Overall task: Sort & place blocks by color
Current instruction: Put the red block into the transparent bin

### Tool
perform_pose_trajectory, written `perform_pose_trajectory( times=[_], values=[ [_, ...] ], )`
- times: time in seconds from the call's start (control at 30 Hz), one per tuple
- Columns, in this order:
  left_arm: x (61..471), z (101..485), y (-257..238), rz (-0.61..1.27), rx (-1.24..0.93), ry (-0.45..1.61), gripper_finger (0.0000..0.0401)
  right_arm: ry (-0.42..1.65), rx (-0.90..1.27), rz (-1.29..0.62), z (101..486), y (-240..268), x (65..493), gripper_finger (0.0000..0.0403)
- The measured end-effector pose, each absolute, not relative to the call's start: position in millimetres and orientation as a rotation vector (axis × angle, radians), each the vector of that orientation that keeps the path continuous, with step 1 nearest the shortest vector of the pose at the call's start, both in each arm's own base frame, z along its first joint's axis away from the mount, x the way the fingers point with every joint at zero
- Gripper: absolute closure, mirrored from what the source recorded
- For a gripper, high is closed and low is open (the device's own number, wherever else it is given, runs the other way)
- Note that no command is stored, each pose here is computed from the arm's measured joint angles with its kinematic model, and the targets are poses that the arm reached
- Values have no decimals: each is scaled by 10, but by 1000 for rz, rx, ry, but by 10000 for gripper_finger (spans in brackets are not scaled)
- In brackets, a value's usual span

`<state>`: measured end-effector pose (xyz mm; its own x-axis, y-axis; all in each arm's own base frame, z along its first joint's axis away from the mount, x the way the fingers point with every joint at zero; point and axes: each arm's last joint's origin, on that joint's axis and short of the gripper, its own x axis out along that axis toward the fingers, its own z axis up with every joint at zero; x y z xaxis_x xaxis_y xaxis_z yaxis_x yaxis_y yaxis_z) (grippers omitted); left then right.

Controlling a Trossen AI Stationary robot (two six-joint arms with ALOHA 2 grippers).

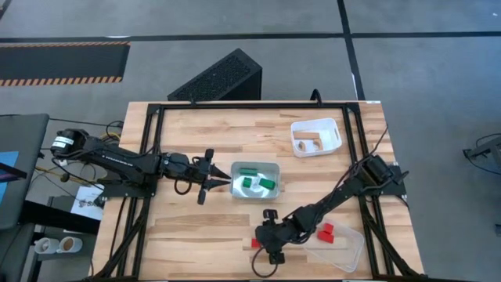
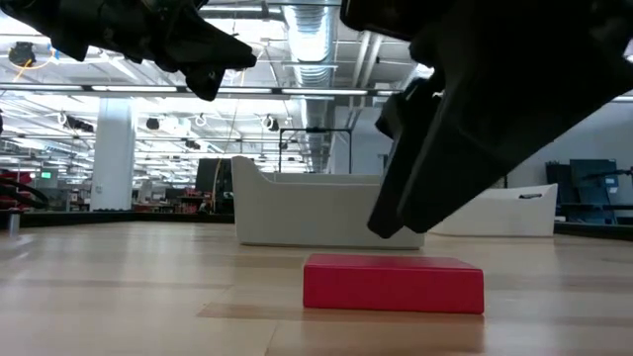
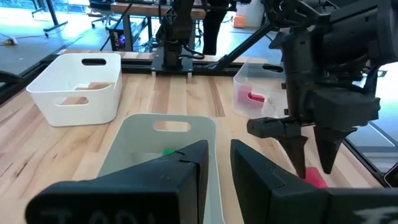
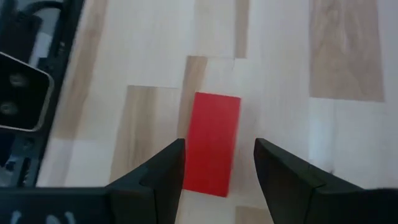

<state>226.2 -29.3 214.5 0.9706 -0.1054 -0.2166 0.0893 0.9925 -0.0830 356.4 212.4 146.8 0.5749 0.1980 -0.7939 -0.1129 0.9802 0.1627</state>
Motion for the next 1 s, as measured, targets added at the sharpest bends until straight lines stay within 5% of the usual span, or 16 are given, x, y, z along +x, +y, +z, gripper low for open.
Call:
perform_pose_trajectory(
  times=[0.6, 0.73, 0.93, 1.0],
  values=[
    [2254, 2105, -292, -96, -70, 263, 348, 1097, 79, 192, 1279, 2211, 3834, 200],
    [2254, 2103, -292, -96, -71, 265, 348, 1092, 91, 190, 1319, 2175, 3845, 243],
    [2251, 2099, -301, -120, -81, 271, 348, 1064, 121, 156, 1475, 2143, 3827, 362],
    [2249, 2114, -324, -144, -86, 259, 348, 1027, 113, 137, 1654, 2139, 3781, 360]
  ],
)
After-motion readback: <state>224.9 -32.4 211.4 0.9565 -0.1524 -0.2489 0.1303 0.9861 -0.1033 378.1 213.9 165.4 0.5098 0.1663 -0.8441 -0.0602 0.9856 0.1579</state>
